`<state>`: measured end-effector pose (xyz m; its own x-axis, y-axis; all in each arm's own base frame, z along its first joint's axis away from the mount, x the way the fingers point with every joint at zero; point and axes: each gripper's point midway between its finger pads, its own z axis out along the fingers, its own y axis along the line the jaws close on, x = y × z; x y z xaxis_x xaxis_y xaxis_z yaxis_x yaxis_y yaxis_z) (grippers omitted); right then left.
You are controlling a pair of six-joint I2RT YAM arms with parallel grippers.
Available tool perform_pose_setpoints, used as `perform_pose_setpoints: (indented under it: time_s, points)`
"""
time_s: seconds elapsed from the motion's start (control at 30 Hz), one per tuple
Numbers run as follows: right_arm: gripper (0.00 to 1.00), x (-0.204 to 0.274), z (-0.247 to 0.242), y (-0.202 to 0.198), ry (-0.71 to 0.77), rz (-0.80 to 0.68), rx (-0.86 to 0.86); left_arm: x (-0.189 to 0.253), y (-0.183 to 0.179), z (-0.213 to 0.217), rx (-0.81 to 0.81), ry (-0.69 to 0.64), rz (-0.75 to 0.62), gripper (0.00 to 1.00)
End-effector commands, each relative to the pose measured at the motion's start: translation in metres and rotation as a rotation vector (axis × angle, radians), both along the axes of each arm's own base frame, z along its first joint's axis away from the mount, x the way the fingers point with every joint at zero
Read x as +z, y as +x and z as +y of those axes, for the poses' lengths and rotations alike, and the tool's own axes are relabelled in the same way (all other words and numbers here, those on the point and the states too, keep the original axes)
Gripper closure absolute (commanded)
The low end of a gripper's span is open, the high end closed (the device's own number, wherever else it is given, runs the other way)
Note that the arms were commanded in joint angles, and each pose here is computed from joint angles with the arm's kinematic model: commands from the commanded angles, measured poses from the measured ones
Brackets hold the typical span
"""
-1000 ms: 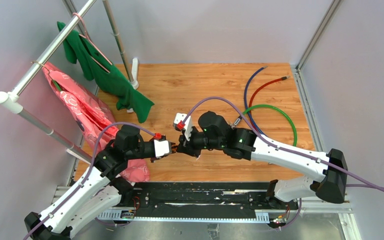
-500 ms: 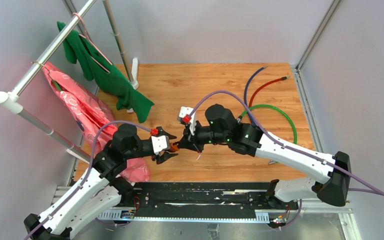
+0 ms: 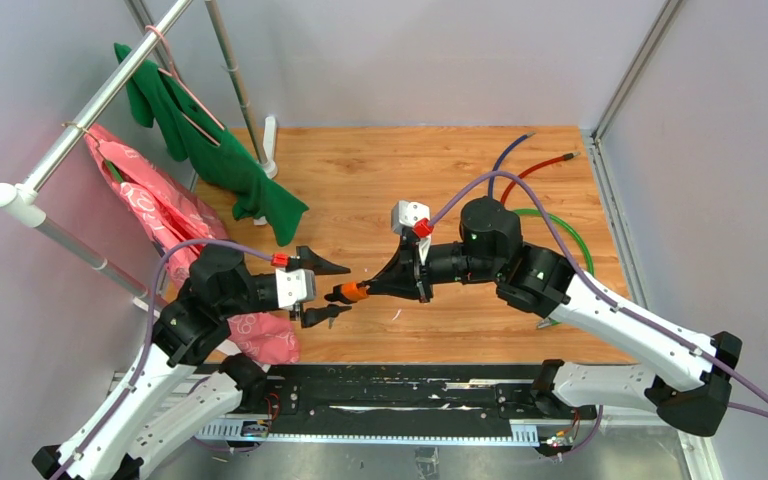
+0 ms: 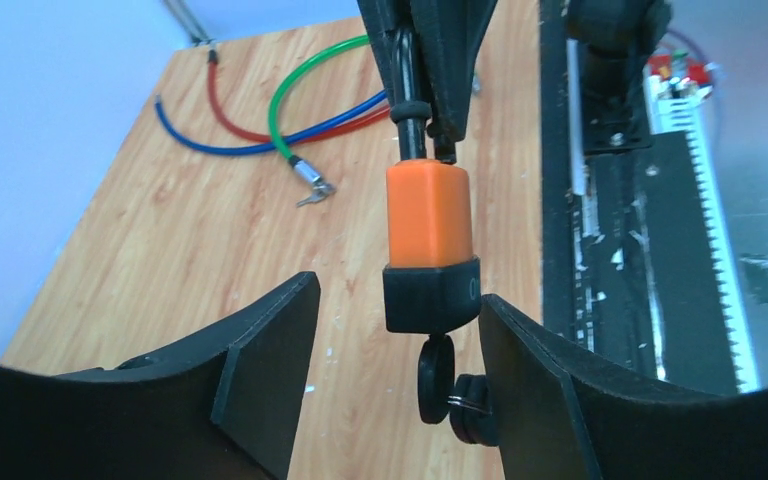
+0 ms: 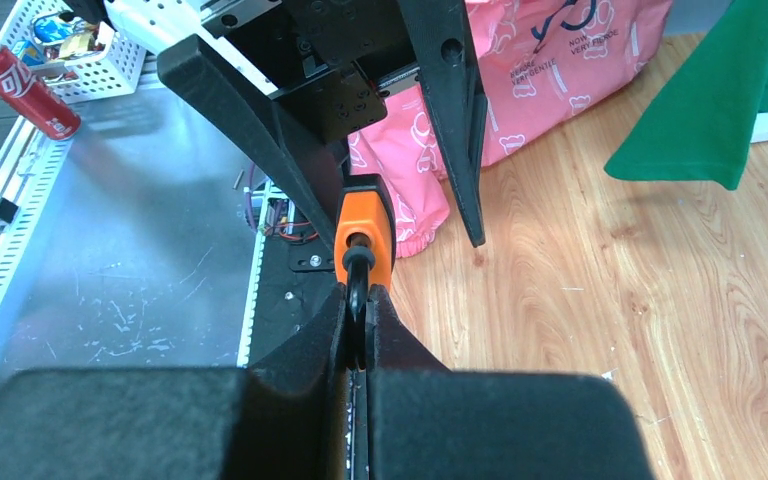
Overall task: Lock with the key
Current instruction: Lock the lock.
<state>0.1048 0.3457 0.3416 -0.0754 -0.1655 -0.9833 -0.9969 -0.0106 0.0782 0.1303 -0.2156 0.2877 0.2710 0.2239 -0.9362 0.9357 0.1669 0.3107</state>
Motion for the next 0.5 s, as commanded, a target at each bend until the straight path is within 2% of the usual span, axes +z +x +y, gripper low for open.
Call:
perform_pose_setpoints:
  time_s: [0.0,0.1,0.2,0.33,0.47]
  points:
    - [1.00,0.027,-0.002,-0.004,0.079,-0.031,0.036,0.011,-0.017,-0.004,-0.055,-0.056,0.106,0.31]
    - [1.00,0.030,0.000,-0.002,0.089,-0.039,0.030,0.020,-0.009,-0.008,0.004,-0.122,0.179,0.31]
    - [1.00,0.031,0.000,0.003,0.095,-0.048,0.000,0.017,-0.014,-0.010,-0.005,-0.154,0.237,0.31]
    - [1.00,0.036,-0.001,0.005,0.122,-0.056,-0.009,0.022,-0.012,-0.015,0.018,-0.243,0.346,0.36]
    - [1.00,0.045,-0.002,0.005,0.163,-0.064,-0.010,0.027,-0.014,-0.018,0.005,-0.304,0.372,0.38]
